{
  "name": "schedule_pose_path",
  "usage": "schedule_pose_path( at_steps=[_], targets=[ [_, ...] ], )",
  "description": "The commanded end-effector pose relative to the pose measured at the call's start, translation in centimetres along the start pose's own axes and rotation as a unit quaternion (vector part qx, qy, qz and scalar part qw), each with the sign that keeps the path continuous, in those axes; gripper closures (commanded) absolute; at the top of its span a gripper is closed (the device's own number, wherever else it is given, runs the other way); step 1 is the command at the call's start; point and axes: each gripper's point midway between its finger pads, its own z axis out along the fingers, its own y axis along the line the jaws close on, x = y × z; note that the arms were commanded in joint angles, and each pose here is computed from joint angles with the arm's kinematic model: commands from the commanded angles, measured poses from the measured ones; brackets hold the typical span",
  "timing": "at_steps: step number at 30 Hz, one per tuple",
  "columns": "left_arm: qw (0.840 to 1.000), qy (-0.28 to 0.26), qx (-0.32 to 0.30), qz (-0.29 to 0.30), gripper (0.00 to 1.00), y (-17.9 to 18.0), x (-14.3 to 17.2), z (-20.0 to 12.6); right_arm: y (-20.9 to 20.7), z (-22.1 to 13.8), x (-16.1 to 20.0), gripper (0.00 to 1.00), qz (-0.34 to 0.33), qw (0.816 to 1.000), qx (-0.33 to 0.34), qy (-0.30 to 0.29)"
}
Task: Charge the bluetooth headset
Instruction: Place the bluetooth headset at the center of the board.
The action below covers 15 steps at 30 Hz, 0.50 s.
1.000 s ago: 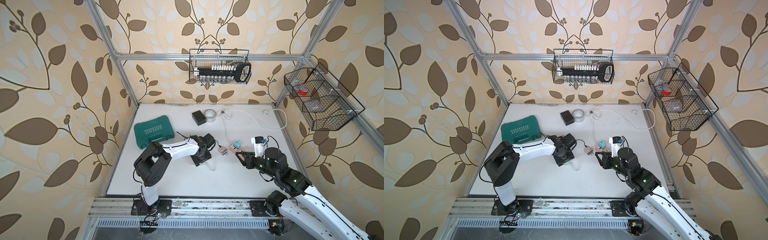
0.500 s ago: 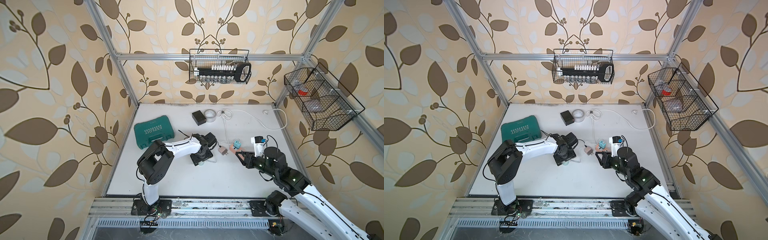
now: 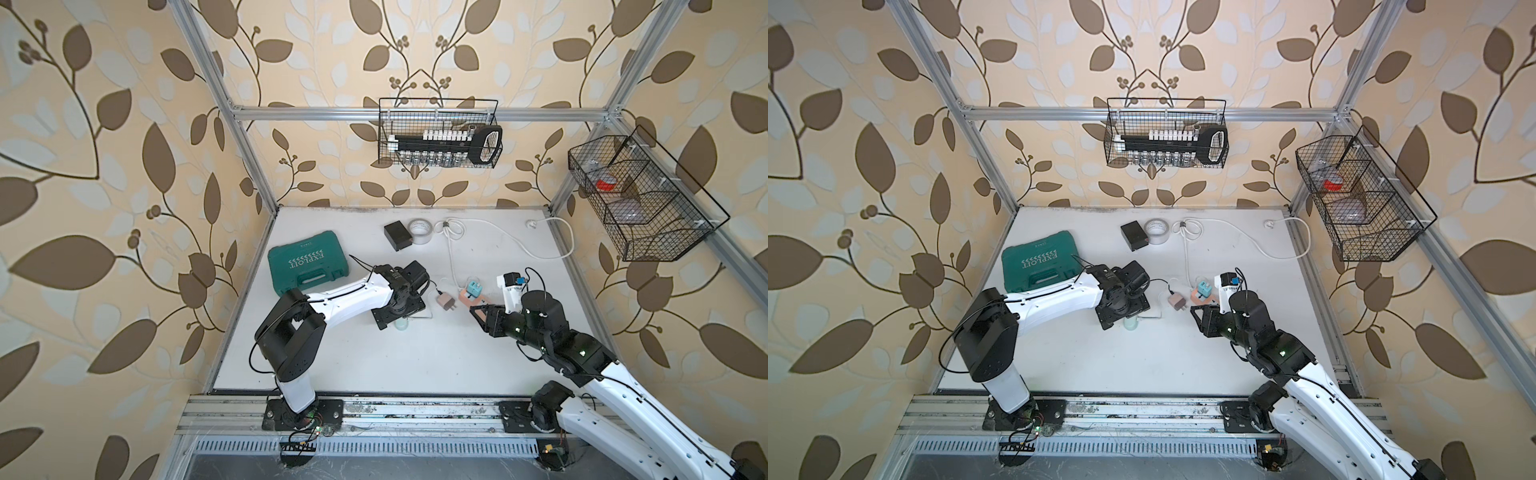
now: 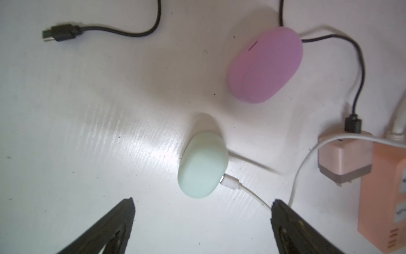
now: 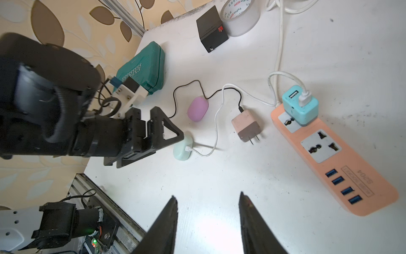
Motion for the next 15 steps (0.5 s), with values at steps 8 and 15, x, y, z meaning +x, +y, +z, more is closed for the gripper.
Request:
schedule_pose_path(
  at_steps=[8,15],
  targets=[
    [0.995,-0.091,0.033,0.010,0.02,4.8,-3.3,-7.4,0.5,1.1,0.1,0.51,-0.030,0.998,0.008,0.046],
    [0.992,-0.107,0.065,0.002,0.01,7.5,-4.0,-8.8,-0.1,3.6,0.9,0.50,-0.065,0.992,0.034,0.100]
  ],
)
